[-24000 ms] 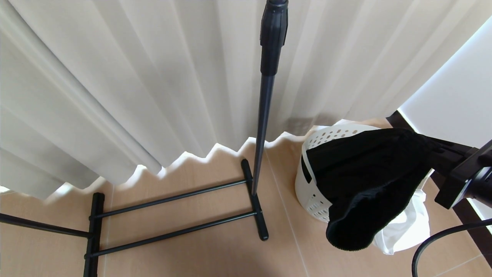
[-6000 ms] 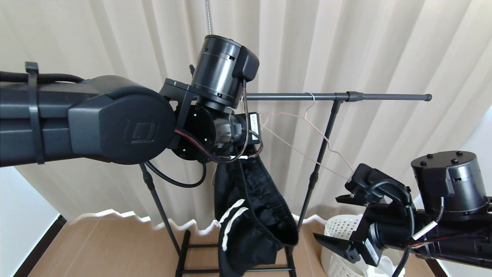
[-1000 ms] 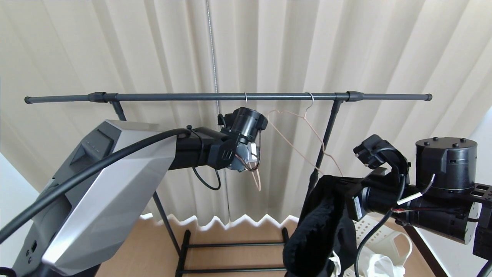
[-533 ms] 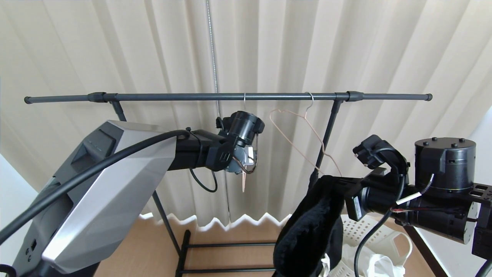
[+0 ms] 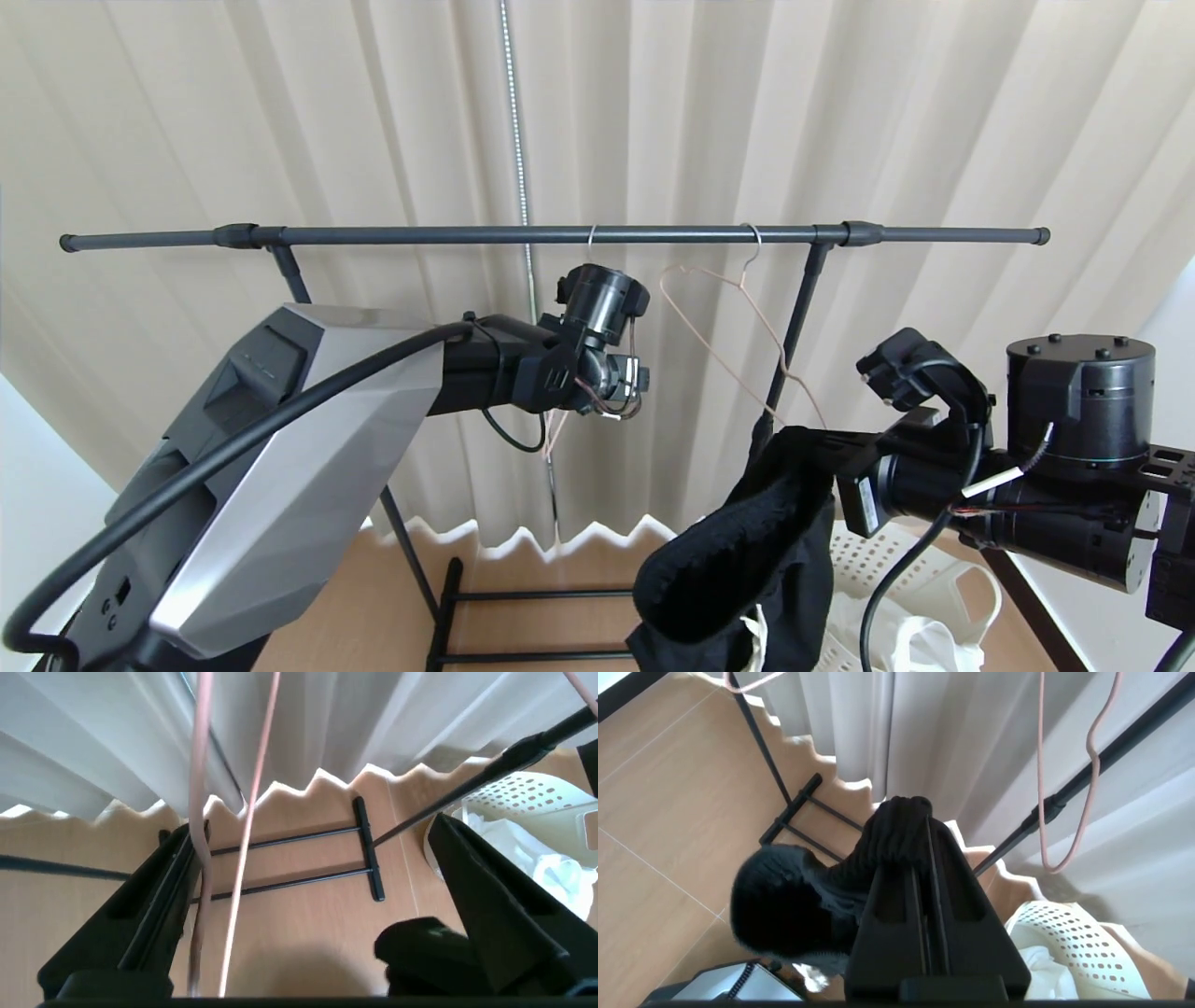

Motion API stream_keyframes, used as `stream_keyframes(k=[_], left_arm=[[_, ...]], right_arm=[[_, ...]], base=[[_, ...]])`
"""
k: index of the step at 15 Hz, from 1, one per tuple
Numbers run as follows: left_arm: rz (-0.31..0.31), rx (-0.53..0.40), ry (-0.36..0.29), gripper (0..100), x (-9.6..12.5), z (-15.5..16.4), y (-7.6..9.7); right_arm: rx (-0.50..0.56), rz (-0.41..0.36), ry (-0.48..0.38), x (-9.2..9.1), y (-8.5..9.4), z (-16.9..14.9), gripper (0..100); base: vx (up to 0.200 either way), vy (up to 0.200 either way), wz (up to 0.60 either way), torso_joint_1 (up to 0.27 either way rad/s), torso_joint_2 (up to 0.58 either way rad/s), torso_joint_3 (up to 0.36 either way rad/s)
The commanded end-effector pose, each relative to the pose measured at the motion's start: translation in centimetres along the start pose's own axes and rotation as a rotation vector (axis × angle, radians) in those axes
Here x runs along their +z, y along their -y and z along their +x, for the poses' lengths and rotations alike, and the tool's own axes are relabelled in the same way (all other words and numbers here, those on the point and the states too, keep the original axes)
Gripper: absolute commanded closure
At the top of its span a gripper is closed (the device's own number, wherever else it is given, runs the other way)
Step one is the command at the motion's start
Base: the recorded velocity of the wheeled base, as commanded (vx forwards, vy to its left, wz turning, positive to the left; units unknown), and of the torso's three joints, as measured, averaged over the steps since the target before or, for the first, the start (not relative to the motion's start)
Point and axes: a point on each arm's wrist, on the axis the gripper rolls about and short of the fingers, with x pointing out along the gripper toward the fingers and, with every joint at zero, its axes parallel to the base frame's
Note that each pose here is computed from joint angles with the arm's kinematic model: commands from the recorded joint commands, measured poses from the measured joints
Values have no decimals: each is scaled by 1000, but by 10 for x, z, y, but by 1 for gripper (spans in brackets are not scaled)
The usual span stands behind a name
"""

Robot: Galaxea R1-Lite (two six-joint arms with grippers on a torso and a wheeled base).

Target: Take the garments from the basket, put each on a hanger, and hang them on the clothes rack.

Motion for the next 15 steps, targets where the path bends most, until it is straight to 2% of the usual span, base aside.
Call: stream_keyframes(k=[1,12,13,15], left_arm=[[4,-3,-3,0,-3,6,2],[14,2,56,0,-13,31,3],[12,6,54,100,-13,33,1],[13,9,52,100,-14,34,0]], right_arm=[[0,0,-2,0,0,1,100],[-21,1,-24,-4,0,6,100],[-21,0,-25,-4,0,6,100],[-20,0,-38,-6,0,9,100]], base=[[0,0,0,0,0,0],[0,0,0,0,0,0],[0,0,0,0,0,0],[0,0,0,0,0,0]])
